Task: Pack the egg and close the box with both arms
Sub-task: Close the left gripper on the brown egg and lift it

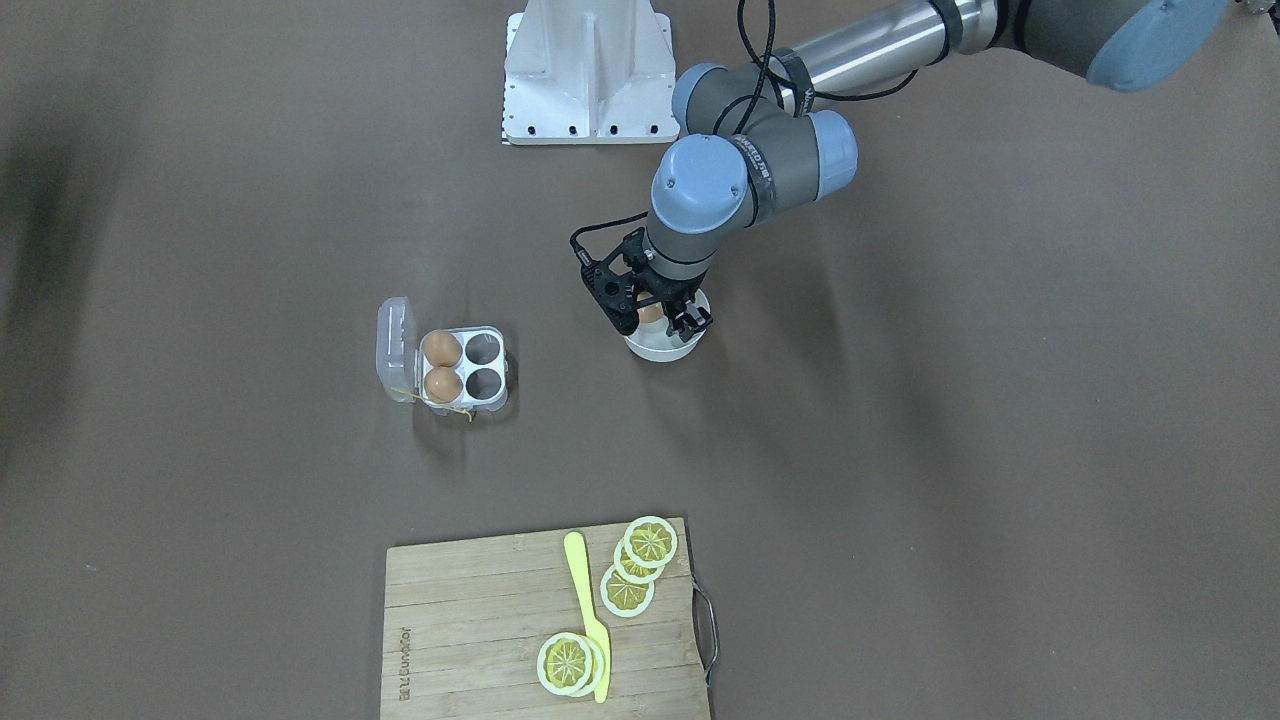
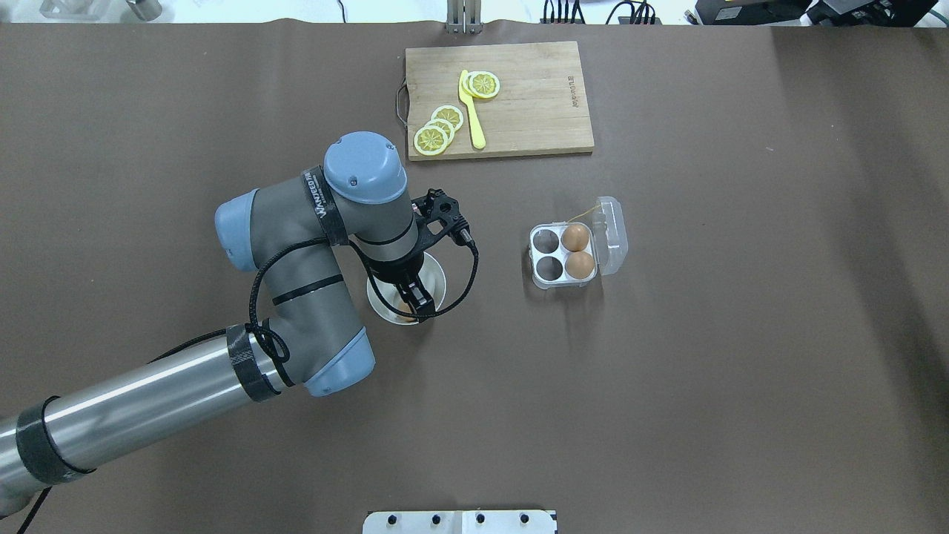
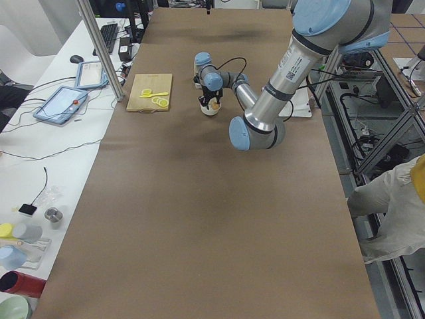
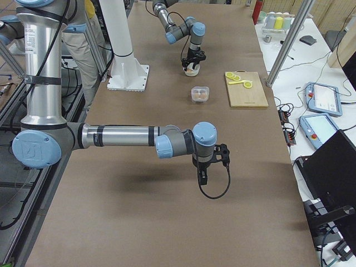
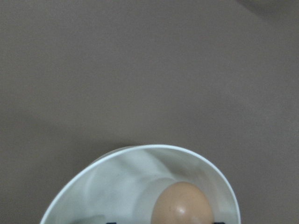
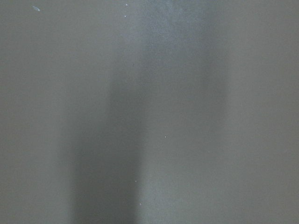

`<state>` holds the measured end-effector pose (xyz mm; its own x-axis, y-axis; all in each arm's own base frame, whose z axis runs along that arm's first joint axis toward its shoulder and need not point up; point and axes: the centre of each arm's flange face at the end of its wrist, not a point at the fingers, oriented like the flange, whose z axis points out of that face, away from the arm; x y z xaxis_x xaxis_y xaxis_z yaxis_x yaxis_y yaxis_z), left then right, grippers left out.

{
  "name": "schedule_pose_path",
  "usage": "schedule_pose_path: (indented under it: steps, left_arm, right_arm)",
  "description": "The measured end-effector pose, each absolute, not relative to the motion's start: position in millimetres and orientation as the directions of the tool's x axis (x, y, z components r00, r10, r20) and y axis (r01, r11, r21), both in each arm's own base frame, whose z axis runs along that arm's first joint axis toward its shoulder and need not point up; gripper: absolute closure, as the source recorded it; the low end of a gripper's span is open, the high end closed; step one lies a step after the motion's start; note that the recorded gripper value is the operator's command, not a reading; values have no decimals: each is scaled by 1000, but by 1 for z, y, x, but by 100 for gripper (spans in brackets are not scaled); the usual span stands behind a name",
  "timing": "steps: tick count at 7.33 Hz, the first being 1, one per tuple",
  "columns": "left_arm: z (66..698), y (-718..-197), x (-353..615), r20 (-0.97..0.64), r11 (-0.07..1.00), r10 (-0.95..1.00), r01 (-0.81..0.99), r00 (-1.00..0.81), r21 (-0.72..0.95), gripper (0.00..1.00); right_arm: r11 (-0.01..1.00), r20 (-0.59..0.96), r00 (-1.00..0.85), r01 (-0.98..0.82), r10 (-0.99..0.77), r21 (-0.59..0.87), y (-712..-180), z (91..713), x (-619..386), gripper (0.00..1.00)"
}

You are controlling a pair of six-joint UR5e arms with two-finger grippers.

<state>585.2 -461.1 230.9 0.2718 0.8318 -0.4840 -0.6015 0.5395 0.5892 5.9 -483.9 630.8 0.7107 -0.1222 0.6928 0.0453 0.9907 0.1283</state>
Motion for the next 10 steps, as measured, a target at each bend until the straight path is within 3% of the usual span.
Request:
schedule_pose_path:
  steps: [10]
  left_arm:
    - [236, -465, 582, -482, 541, 831, -603, 277, 587, 29]
  right_arm:
    - [991, 693, 711, 46, -122, 127, -480, 632, 6, 0]
